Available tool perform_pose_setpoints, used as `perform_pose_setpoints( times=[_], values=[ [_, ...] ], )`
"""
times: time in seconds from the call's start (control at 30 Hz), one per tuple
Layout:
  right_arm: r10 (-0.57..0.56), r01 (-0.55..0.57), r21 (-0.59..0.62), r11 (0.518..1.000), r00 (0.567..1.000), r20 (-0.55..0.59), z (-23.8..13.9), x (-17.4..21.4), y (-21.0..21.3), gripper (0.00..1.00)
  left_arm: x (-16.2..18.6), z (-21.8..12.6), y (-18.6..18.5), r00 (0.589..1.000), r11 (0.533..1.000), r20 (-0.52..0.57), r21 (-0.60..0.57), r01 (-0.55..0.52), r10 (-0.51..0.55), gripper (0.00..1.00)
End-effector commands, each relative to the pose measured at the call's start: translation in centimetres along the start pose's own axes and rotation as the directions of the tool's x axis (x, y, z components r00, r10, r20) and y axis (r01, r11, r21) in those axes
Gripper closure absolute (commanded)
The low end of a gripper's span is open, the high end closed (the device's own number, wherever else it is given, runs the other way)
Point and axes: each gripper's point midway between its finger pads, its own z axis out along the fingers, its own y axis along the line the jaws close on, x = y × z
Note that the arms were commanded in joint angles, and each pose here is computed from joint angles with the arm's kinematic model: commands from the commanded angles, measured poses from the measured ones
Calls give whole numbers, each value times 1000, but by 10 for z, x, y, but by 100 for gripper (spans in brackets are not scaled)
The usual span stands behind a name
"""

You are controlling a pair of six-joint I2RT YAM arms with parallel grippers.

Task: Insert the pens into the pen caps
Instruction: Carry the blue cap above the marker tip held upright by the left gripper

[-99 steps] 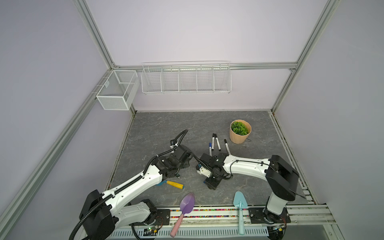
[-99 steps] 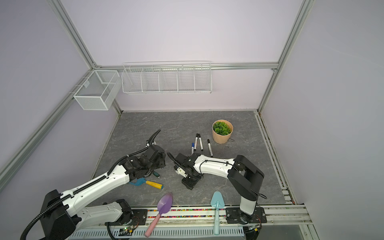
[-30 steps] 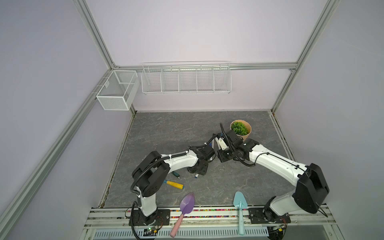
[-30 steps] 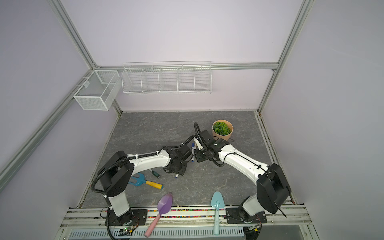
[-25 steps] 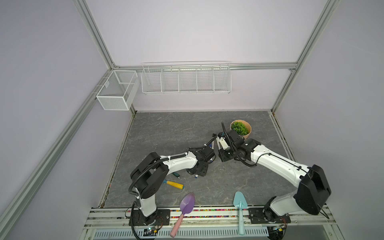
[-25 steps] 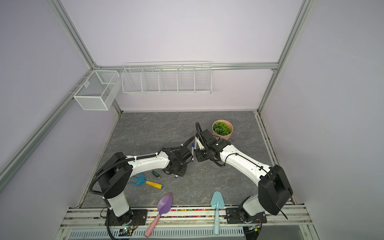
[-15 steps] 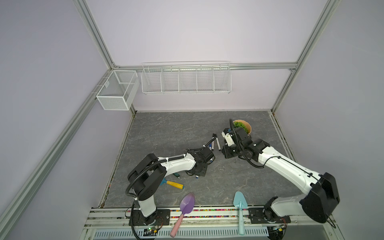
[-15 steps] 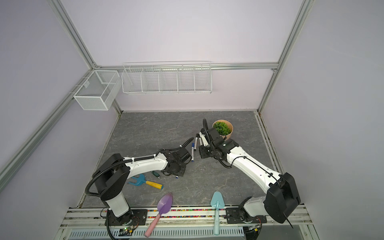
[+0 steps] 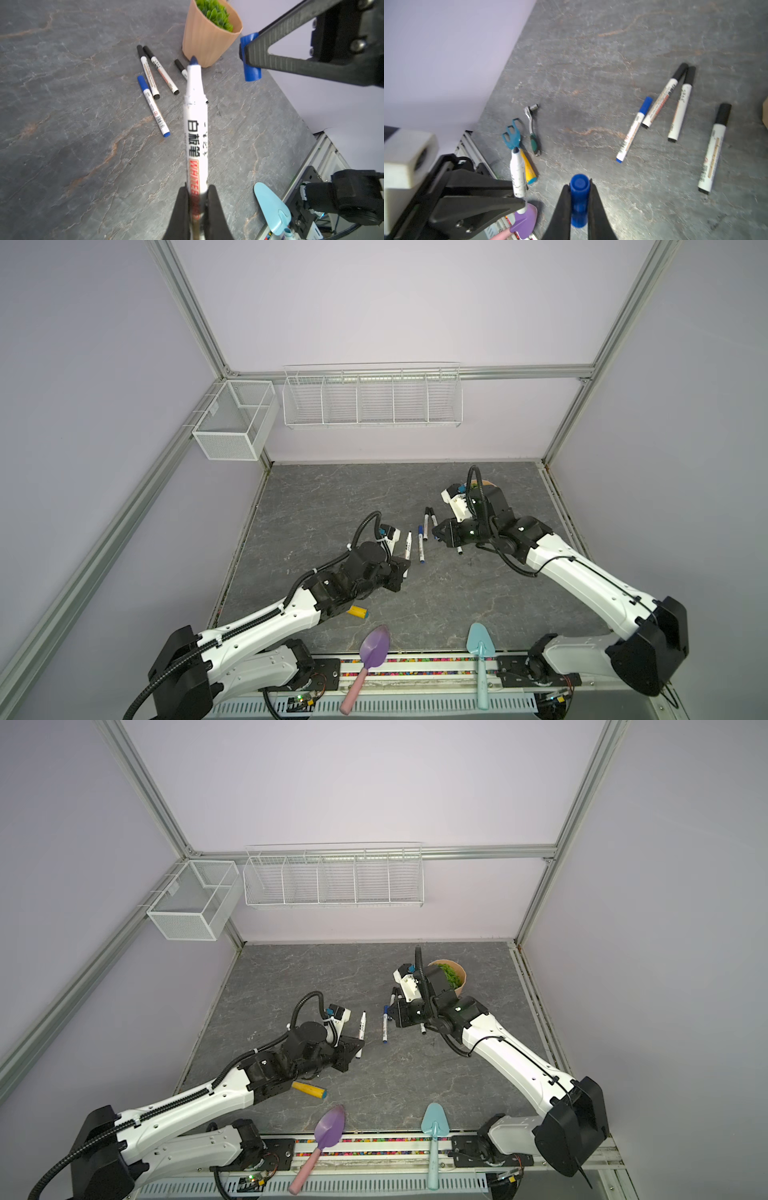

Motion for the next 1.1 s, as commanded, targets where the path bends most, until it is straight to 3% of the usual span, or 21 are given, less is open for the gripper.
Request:
perform_pose_setpoints(
  times=[0.0,0.27,1.07],
  values=[
    [-7,26,-142,990,991,131,-22,-37,39,93,-6,-3,-4,998,999,53,24,-24,23,100],
    [-30,54,-226,973,994,108,-8,-39,65,93,-12,-4,-9,994,998,102,52,-38,32,100],
    [-33,43,-233,971,998,46,20,-33,63,93,-10,-2,-15,995,998,88,52,-45,40,100]
  ],
)
